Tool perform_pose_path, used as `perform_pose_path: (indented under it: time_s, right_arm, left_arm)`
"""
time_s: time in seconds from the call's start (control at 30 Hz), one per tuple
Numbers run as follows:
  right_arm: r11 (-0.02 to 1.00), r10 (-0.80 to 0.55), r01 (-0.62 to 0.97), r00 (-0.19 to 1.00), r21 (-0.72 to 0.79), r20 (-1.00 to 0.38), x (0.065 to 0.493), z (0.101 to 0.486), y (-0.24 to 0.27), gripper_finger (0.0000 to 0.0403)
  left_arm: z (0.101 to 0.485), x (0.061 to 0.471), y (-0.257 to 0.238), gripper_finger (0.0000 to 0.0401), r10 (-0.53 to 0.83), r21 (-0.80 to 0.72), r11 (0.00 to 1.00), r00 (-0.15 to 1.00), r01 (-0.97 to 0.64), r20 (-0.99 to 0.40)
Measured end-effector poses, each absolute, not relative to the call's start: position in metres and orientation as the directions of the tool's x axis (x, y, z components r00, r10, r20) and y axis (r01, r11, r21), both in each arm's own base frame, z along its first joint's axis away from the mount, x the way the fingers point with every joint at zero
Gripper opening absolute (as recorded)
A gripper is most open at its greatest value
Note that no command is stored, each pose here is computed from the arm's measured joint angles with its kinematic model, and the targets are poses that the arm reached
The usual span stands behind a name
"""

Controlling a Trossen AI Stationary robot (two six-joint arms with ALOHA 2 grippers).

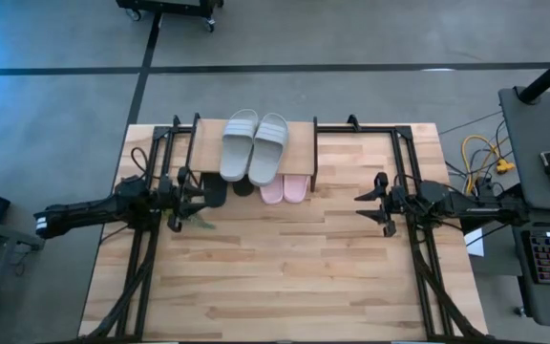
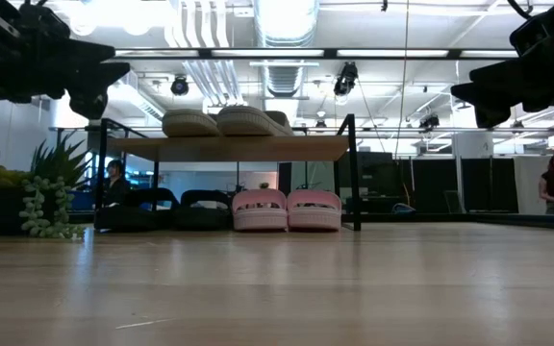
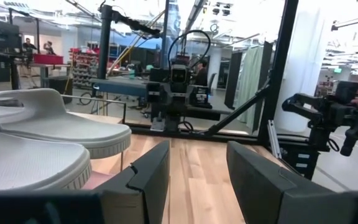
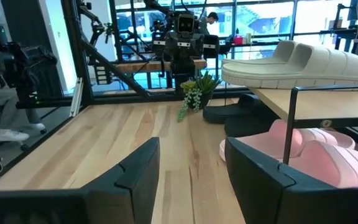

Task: Pick and place slides into the shelf
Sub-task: Return to Home Position

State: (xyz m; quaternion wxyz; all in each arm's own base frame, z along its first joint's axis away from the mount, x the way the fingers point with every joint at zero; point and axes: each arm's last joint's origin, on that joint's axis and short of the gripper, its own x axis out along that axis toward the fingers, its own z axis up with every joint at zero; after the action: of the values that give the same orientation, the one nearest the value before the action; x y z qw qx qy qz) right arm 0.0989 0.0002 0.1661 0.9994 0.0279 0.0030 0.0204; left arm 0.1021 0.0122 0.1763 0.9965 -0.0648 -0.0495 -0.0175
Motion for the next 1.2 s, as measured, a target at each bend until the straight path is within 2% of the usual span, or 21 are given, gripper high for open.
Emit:
perform_pose_path:
  time_s: [1.2]
  right_arm:
    - [0.997, 0.038, -0.037, 0.999, 0.06, -0.005, 0.0989, 0.1661, 0.0001, 0.0171]
  left_arm:
    - [0.1745, 0.1036, 0.0125, 0.0145, -0.028, -0.132, 0.991, 0.996, 0.038, 0.08]
